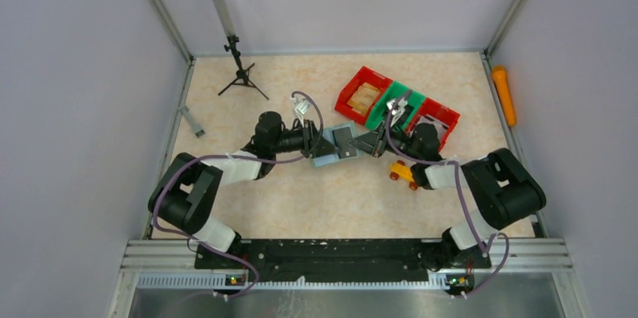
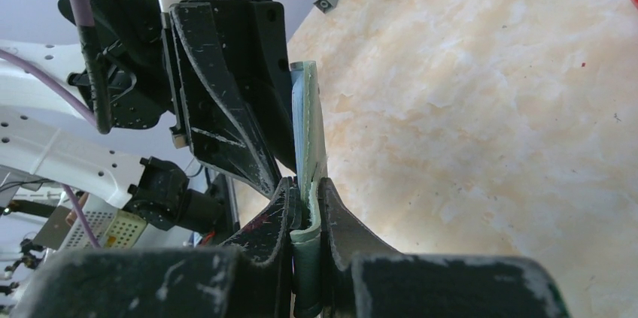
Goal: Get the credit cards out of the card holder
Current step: Remove the credit card from the card holder.
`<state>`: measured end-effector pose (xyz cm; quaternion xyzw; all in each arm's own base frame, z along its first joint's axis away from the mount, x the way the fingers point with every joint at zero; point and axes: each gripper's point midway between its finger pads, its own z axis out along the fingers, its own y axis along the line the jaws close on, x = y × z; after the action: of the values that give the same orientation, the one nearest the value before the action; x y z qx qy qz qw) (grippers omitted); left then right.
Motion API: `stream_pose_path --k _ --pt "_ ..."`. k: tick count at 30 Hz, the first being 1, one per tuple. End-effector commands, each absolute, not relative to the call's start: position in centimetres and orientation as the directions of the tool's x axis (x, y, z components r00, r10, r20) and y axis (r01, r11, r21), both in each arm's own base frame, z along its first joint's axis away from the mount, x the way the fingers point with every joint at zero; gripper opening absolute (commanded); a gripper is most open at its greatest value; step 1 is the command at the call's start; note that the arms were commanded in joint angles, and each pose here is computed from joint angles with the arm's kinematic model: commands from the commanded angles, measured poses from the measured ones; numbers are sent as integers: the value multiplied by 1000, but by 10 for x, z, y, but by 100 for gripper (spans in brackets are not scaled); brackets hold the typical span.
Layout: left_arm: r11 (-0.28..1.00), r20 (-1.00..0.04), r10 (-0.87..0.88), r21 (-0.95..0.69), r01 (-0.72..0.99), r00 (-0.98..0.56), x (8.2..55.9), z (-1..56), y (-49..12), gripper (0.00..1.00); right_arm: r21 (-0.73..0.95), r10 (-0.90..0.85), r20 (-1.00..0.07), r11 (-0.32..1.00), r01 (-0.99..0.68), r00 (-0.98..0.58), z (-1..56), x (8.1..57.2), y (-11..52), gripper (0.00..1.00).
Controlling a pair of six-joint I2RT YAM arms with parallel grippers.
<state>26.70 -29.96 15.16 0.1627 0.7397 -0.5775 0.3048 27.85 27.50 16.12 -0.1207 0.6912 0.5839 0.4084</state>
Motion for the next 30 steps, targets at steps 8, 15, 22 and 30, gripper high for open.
stream_pose_path --k 8,15,22,30 --pt "157 -689 -142 -725 671 -711 263 186 -306 19 650 289 -749 140 -747 -597 195 267 295 0" --pt "190 -666 -171 -745 639 -726 273 179 -297 0 648 283 -753 167 -743 -594 192 271 295 19" --pt "222 -655 -206 -755 617 -727 280 176 -286 0 656 284 -749 188 -731 -599 188 274 294 6" --pt "377 -643 -213 -749 546 -736 298 153 -273 2 664 286 -747 273 -696 -600 178 287 290 0"
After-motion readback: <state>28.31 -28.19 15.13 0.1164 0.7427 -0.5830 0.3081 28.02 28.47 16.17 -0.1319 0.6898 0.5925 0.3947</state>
